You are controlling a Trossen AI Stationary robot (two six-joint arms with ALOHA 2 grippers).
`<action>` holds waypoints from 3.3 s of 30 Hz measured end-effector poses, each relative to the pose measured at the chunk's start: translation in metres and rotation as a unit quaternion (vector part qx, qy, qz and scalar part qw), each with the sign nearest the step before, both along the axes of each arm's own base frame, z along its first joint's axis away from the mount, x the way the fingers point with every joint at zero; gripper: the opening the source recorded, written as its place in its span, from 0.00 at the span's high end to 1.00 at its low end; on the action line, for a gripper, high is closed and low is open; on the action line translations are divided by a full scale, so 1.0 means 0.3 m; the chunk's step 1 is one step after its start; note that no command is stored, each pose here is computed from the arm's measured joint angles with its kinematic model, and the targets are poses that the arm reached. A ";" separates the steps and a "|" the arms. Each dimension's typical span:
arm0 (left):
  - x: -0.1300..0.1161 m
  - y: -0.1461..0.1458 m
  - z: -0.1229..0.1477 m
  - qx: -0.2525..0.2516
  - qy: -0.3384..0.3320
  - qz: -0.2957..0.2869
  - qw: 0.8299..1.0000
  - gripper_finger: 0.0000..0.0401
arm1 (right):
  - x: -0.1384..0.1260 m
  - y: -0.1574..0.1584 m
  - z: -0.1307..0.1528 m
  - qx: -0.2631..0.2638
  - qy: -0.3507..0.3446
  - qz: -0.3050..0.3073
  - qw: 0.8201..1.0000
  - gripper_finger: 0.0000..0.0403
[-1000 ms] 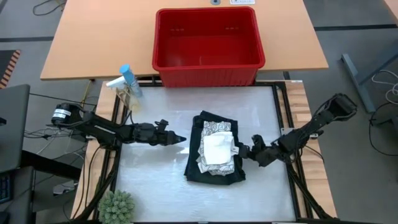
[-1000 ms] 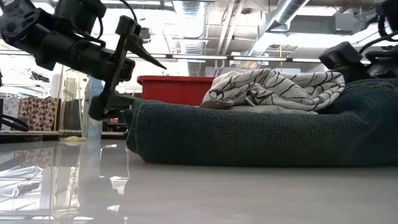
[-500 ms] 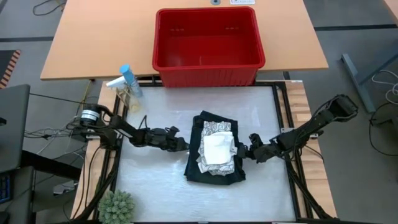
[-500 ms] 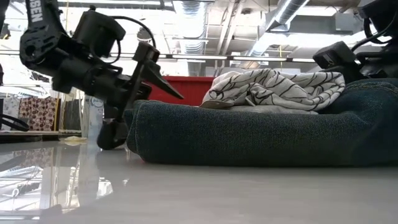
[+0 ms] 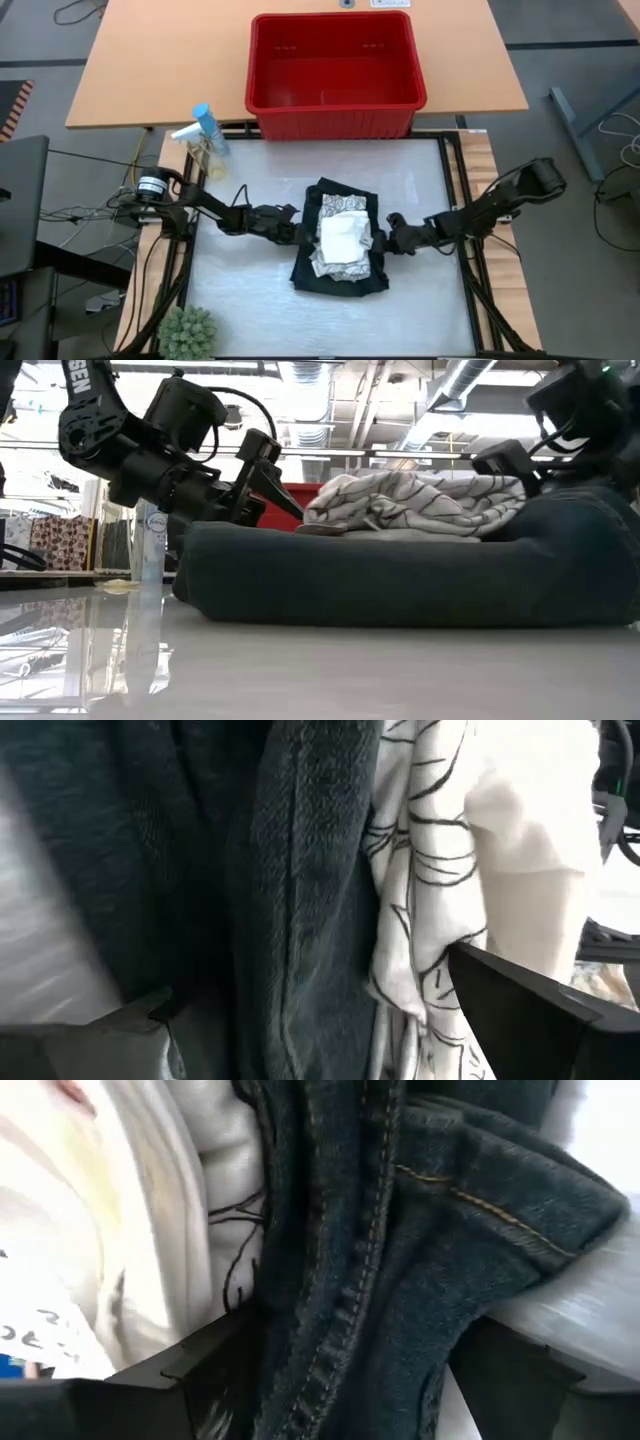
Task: Fold Laundry from Bin
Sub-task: Put the stacked folded clothes into the red laundry bin
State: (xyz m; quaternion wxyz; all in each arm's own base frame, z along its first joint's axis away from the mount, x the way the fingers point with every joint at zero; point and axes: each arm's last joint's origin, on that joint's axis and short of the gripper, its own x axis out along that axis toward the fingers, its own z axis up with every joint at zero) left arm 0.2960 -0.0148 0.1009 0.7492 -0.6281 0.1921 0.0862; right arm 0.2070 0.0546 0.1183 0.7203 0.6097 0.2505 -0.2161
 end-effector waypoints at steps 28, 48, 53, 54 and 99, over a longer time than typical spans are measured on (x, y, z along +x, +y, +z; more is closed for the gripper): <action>0.120 0.004 0.002 0.074 0.038 -0.026 0.996 0.94 | 0.108 -0.071 0.004 -0.017 0.017 0.034 0.999 0.77; 0.089 0.124 0.228 0.032 -0.041 -0.008 0.999 0.94 | 0.229 -0.196 0.294 -0.083 -0.016 0.085 0.993 0.77; 0.063 0.144 0.297 0.028 -0.061 -0.001 0.998 0.94 | 0.252 -0.227 0.369 -0.101 -0.015 0.093 0.990 0.77; 0.056 0.148 0.314 0.026 -0.065 0.002 0.998 0.94 | 0.256 -0.234 0.388 -0.106 -0.013 0.093 0.990 0.77; -0.211 0.699 0.878 0.131 -0.162 0.250 0.945 0.94 | 0.480 -0.882 1.013 -0.267 -0.118 0.080 0.953 0.77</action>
